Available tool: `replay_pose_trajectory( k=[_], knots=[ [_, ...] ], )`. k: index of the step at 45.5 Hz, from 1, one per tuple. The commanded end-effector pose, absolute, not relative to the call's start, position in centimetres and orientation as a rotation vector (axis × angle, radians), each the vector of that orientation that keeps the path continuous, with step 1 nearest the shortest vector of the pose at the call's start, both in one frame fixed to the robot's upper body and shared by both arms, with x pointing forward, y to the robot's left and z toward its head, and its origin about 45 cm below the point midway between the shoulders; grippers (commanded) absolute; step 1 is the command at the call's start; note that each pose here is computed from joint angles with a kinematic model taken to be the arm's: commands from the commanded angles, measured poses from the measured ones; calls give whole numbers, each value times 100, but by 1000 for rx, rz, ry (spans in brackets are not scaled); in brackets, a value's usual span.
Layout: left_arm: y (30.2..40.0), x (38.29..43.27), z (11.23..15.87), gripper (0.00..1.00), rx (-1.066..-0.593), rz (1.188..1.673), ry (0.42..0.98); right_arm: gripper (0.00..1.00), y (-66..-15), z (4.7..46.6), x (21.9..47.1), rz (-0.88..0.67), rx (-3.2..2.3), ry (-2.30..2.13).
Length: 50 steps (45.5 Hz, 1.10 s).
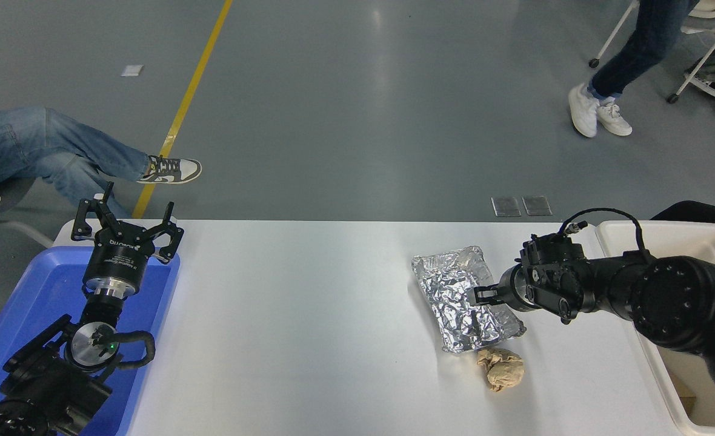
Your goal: Pick up foil plate and place in dustbin
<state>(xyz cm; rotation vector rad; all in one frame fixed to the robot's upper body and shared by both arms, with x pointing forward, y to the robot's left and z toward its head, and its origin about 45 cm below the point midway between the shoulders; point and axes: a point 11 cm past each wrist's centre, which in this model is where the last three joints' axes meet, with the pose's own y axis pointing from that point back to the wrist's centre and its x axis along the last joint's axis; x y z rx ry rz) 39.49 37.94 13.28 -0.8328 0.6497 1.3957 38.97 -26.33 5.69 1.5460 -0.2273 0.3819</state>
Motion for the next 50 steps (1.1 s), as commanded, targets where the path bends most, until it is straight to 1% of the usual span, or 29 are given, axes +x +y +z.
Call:
replay_pose_trajectory(
  k=[1, 11, 18, 22, 25, 31, 39, 44, 50],
  knots=[
    [3796, 3949, 1328, 100, -833, 1396, 650, 0, -2583, 546, 3902, 387, 1565, -255],
    [3795, 3949, 1325, 100, -831, 1397, 650, 0, -2528, 662, 3995, 410, 1569, -259],
    [3794, 3949, 1326, 100, -832, 1396, 650, 0, -2489, 957, 4160, 461, 1544, -230],
    [3790, 3950, 1329, 100, -833, 1394, 650, 0, -2588, 1307, 4281, 490, 1503, -212],
    [3794, 3949, 1326, 100, -832, 1396, 650, 0, -2636, 1584, 4314, 488, 1497, -203],
    [3790, 3950, 1329, 100, -833, 1394, 650, 0, -2643, 2260, 4314, 460, 1520, -188],
    [3786, 3950, 1327, 100, -830, 1393, 651, 0, -2677, 3239, 4284, 462, 1548, -222],
    [3782, 3955, 1333, 100, -830, 1390, 651, 0, -2642, 3728, 4271, 474, 1550, -230],
    [3782, 3955, 1333, 100, -830, 1390, 651, 0, -2574, 4172, 4232, 488, 1542, -221]
  ],
)
